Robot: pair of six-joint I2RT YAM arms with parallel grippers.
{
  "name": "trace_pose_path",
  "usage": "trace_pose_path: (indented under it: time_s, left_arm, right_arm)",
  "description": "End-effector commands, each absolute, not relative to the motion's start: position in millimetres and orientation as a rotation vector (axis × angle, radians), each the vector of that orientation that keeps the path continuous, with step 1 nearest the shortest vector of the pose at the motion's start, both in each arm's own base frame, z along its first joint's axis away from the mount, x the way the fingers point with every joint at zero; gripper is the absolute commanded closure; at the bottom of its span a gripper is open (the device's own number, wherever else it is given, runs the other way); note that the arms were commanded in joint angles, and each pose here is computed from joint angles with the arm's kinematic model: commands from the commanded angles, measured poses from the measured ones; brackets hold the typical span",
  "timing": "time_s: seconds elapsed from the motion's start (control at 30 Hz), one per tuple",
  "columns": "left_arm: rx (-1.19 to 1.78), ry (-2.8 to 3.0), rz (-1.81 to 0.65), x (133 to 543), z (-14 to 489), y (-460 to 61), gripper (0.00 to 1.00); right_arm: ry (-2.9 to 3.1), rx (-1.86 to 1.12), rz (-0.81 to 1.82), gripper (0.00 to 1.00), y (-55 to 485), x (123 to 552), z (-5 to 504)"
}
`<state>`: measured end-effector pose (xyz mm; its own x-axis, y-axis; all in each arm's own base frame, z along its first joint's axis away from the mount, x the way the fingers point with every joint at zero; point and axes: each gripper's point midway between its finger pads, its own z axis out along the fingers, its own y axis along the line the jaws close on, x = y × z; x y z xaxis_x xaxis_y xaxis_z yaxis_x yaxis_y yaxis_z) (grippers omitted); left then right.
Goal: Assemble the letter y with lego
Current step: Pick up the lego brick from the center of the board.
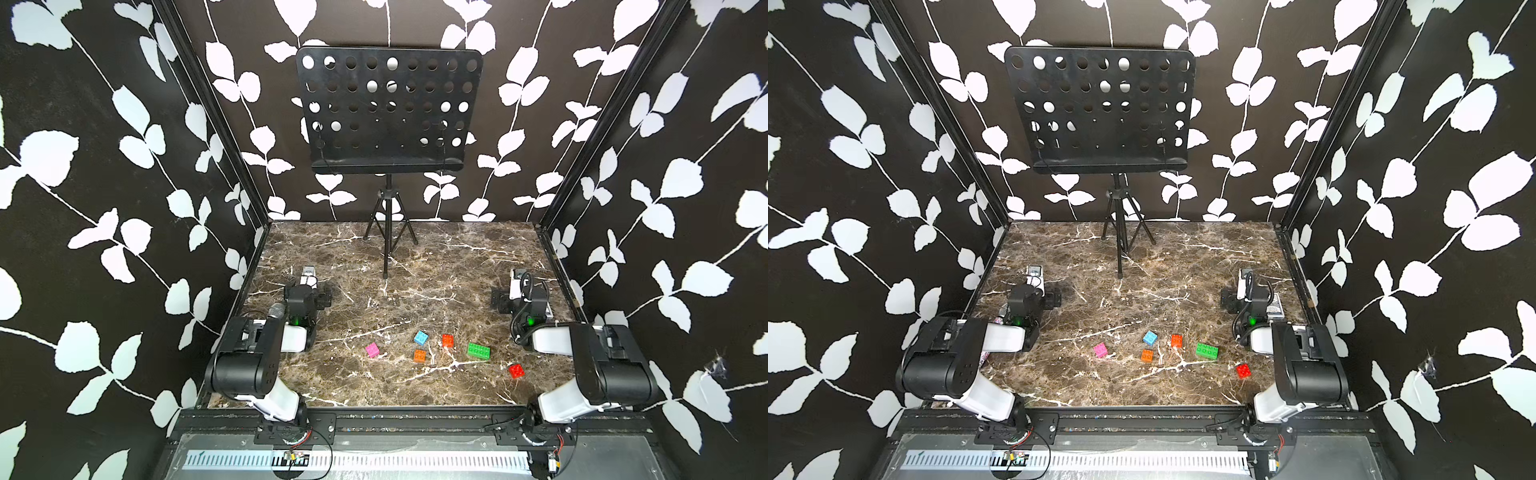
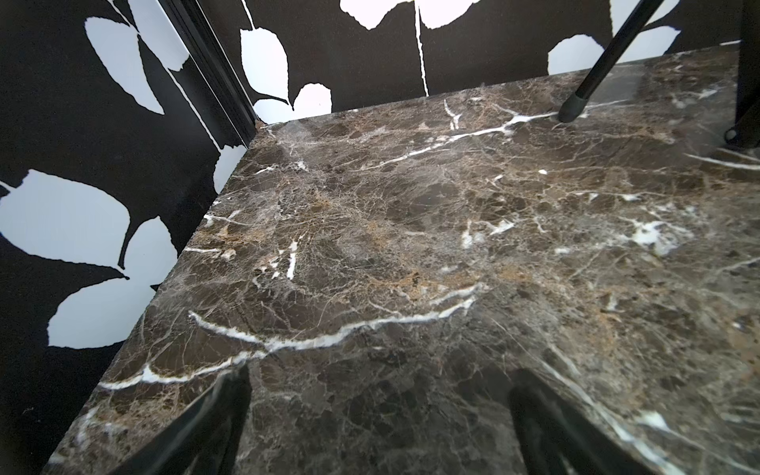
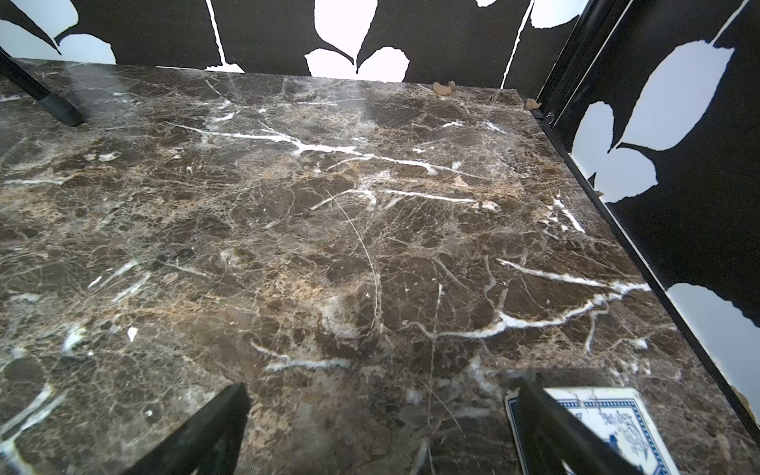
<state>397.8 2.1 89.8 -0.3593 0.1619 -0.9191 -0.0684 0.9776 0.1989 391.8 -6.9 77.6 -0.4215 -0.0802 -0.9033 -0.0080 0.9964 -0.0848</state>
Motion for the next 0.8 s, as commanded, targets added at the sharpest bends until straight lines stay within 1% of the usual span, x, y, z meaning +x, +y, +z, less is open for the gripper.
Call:
trace_pose_path:
  time_s: [0.0,0.6,0.77]
  left_arm:
    - [0.06,1.903,0.229,399.0,97.9,2.5,0.01]
    - [0.064,1.883,0.228,400.7,99.8,1.9,0.01]
    - [0.065,1.882,0.229,399.9,99.8,1.8,0.01]
  right_arm:
    - [1.956,-0.08,-0.08,0.01,-4.2,397.3,90.9]
    - [1.957,-0.08,-0.079,0.01,-4.1,397.1,90.7]
    - [1.959,-0.075,-0.081,0.01,-4.8,400.4,98.6]
